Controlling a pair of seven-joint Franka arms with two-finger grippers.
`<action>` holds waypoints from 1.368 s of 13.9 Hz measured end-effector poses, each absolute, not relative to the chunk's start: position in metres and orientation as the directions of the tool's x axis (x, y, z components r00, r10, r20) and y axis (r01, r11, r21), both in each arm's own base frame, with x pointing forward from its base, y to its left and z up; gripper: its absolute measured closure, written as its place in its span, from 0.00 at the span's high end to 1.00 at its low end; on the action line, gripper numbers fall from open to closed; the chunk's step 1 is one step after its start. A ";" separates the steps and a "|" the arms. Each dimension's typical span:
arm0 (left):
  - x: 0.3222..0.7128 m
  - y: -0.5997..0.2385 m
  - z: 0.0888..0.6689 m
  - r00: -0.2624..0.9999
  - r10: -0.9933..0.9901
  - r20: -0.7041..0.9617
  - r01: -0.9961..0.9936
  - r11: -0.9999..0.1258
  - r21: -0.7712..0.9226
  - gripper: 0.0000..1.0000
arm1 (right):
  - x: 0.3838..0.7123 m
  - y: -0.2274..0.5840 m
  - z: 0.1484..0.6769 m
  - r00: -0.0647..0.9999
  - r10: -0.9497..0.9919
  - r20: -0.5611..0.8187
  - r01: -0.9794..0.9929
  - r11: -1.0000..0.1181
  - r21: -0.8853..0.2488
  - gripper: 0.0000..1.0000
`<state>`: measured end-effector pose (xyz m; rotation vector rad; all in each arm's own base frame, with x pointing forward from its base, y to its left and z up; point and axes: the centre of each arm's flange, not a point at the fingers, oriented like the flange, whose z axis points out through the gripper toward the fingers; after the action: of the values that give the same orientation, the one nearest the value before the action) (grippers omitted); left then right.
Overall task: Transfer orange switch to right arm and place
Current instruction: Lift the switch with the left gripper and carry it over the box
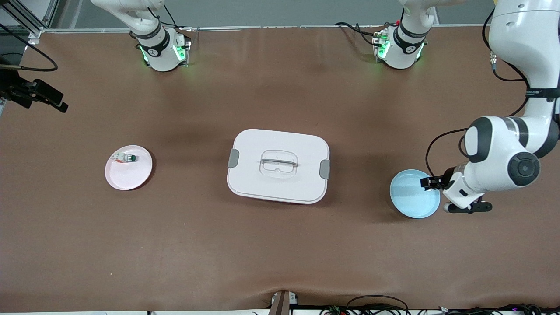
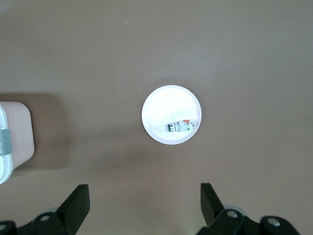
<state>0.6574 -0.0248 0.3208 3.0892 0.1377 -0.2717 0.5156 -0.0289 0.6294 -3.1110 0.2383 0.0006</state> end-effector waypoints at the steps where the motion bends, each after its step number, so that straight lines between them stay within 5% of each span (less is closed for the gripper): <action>1: 0.659 -0.030 0.333 0.977 0.108 -0.185 0.119 -0.992 0.045 0.72 | 0.516 -0.029 0.629 0.988 -0.152 -0.002 -0.152 -0.988 -0.022 1.00; 9: 0.634 -0.118 0.446 0.892 0.371 -0.260 0.432 -0.870 0.238 0.72 | 0.516 -0.029 0.630 0.988 -0.152 -0.002 -0.152 -0.988 -0.024 1.00; 19: 0.574 -0.313 0.511 0.566 0.725 -0.393 0.820 -0.543 0.179 0.72 | 0.516 -0.028 0.636 0.988 -0.151 0.012 -0.151 -0.988 -0.025 1.00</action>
<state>0.5743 -0.3132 0.5108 2.4607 1.2624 -0.3892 0.5164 -0.0283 0.6361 -3.1087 0.2362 -0.0218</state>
